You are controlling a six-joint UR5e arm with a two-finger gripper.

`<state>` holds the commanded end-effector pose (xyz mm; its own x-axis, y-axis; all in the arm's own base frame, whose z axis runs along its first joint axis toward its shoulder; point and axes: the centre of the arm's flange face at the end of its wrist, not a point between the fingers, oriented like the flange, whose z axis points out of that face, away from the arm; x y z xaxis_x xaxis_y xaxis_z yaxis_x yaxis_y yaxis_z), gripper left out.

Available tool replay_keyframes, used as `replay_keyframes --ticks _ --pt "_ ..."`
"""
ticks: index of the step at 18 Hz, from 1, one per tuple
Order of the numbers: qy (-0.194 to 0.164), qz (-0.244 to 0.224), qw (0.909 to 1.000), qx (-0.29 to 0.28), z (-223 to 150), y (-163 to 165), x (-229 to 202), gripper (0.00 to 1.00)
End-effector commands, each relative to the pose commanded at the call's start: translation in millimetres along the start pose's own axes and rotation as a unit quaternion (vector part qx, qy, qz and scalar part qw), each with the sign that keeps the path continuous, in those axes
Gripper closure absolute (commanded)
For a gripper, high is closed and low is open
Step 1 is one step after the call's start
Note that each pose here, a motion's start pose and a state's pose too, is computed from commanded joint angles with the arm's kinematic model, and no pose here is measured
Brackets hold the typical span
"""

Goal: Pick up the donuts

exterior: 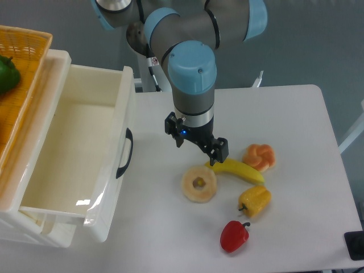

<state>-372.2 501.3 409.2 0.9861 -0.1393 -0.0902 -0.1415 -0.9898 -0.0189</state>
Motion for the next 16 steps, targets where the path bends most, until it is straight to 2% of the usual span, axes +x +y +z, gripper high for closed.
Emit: replay_keyframes --ticks 9,16 --pt "0.002 -0.005 1.0 -0.004 4 2 -1 0.0" --pt "0.013 -0.026 0.9995 -0.007 33 7 8 0.0"
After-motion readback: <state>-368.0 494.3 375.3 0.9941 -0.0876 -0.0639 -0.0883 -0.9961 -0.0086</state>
